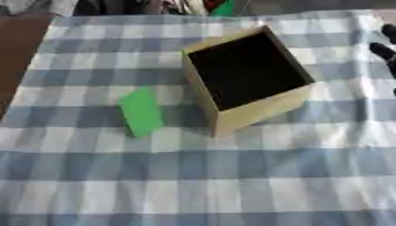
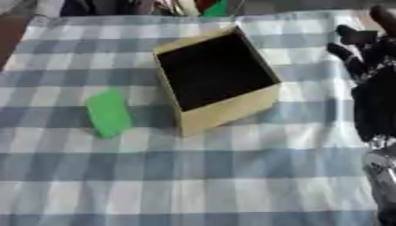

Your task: Pick up objects on the table and place them in the box.

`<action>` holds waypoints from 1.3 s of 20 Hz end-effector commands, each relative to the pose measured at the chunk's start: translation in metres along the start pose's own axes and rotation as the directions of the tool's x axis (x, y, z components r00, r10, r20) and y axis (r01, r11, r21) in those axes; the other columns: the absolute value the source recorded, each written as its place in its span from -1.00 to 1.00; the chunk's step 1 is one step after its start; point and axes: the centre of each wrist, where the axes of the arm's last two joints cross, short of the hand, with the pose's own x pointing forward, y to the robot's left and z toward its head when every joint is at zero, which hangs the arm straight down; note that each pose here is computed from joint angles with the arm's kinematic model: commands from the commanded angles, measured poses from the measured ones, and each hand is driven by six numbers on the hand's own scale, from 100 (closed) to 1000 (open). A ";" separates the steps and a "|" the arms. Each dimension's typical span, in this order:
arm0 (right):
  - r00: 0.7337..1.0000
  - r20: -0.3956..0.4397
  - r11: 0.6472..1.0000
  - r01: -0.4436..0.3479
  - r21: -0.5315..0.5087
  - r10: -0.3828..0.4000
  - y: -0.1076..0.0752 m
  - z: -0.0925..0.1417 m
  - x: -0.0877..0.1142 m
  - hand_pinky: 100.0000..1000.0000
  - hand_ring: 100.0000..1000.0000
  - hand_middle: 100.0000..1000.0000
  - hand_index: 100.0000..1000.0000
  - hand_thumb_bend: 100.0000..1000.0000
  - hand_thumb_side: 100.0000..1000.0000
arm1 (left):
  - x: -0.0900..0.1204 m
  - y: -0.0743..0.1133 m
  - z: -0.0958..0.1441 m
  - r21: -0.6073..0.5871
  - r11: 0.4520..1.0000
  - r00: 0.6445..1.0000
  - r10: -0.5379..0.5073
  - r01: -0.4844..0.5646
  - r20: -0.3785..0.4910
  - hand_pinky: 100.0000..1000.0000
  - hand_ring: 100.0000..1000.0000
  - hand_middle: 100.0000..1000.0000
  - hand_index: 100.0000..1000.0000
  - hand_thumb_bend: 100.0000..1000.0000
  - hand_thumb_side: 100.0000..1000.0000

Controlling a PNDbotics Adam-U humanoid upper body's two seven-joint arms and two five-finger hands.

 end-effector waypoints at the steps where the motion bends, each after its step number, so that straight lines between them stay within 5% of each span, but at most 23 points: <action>1: 1.000 0.019 1.000 -0.003 0.010 0.003 0.001 -0.004 0.006 0.57 0.69 0.06 0.76 -1.00 0.75 | 0.005 0.001 -0.005 -0.007 1.000 1.000 0.000 0.000 0.024 0.24 0.14 0.14 0.66 -0.67 0.45; 9: 1.000 0.009 1.000 0.003 0.016 -0.004 0.001 -0.004 0.006 0.57 0.69 0.07 0.76 -1.00 0.75 | 0.011 0.010 -0.035 -0.114 0.988 0.990 -0.091 0.104 0.109 0.23 0.14 0.15 0.67 -0.64 0.40; 15: 1.000 0.003 1.000 0.013 0.025 -0.013 0.002 -0.004 0.006 0.57 0.69 0.07 0.76 -1.00 0.75 | 0.027 0.013 -0.085 -0.212 0.923 0.931 -0.267 0.322 0.249 0.22 0.16 0.17 0.68 -0.60 0.33; 20: 1.000 -0.006 0.999 0.018 0.032 -0.018 0.002 -0.003 0.006 0.57 0.69 0.06 0.76 -1.00 0.75 | 0.041 0.008 -0.112 -0.327 0.765 0.825 -0.456 0.555 0.335 0.21 0.20 0.21 0.70 -0.62 0.39; 26: 1.000 -0.012 0.998 0.027 0.054 -0.026 0.004 -0.005 0.006 0.57 0.69 0.07 0.76 -1.00 0.75 | 0.061 -0.005 -0.140 -0.481 0.480 0.679 -0.550 0.733 0.486 0.24 0.29 0.28 0.73 -0.60 0.50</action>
